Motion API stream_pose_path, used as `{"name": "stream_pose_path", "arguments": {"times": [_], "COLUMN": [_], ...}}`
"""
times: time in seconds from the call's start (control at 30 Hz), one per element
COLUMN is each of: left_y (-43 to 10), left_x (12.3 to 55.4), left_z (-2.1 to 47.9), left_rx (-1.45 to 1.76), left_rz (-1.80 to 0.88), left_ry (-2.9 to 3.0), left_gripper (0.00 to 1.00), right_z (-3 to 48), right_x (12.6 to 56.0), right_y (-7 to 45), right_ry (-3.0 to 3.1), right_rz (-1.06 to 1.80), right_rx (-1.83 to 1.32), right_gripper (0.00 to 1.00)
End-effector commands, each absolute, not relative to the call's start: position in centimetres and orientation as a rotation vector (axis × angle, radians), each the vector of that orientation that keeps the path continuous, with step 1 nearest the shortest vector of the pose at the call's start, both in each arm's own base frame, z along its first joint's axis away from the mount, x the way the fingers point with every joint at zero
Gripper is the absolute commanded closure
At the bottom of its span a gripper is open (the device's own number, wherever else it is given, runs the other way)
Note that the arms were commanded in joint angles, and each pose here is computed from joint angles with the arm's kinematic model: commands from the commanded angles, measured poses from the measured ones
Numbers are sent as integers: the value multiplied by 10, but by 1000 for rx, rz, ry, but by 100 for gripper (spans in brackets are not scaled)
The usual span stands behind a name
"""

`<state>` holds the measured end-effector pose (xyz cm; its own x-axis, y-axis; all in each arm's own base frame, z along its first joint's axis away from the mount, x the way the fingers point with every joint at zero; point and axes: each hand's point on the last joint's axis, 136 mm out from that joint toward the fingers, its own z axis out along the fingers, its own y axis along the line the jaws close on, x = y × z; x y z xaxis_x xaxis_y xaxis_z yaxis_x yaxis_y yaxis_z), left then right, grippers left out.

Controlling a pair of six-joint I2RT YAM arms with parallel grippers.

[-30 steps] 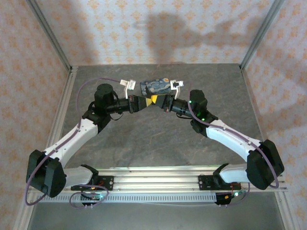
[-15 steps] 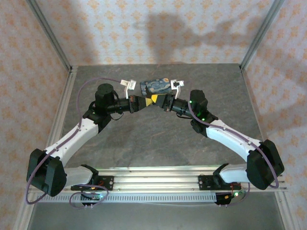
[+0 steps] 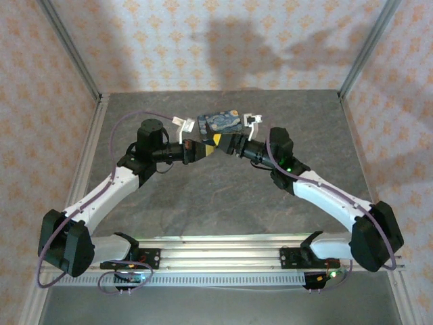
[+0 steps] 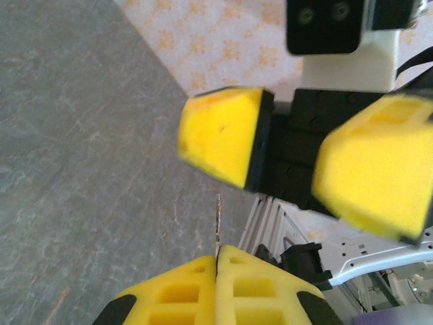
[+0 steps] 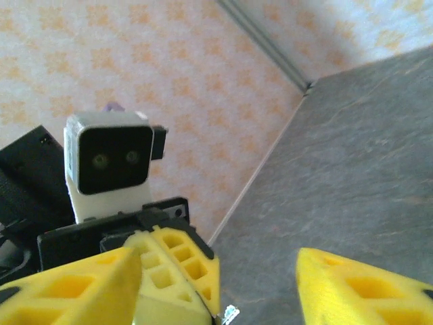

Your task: Unlock the padlock with the key

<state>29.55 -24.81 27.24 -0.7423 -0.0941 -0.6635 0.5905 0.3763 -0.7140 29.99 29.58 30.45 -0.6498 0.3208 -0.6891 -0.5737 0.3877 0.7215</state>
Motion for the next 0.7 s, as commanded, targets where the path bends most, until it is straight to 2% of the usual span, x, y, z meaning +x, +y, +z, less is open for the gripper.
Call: {"name": "stream_pose_path", "arguments": {"times": [0.0,0.1,0.17,0.23,0.33,0.37,0.4,0.53,0.67], "left_y": [-233,-212,-197,-186,-168,-159,-152,-115,-102], "left_x": [310,328,339,349,365,371,376,403,427], "left_z": [261,240,220,203,181,172,164,136,112], "left_rx": [375,248,180,128,6,-53,-102,-286,-346], "left_rz": [-1314,-1168,-1050,-969,-884,-846,-802,-628,-532], "left_ry": [2058,2148,2247,2331,2399,2419,2438,2475,2547], "left_gripper": [100,100,100,100,100,100,100,100,100], "right_z": [319,298,271,245,208,200,194,167,150], "right_x": [318,343,365,383,409,419,426,461,491], "right_y": [266,233,210,199,195,194,193,193,194], "right_ry": [1839,1982,2111,2238,2402,2437,2464,2547,2574], "right_rz": [1213,962,813,731,592,537,487,302,195], "right_rx": [-85,67,192,287,330,329,333,324,297], "right_gripper": [32,25,30,30,25,18,17,19,20]}}
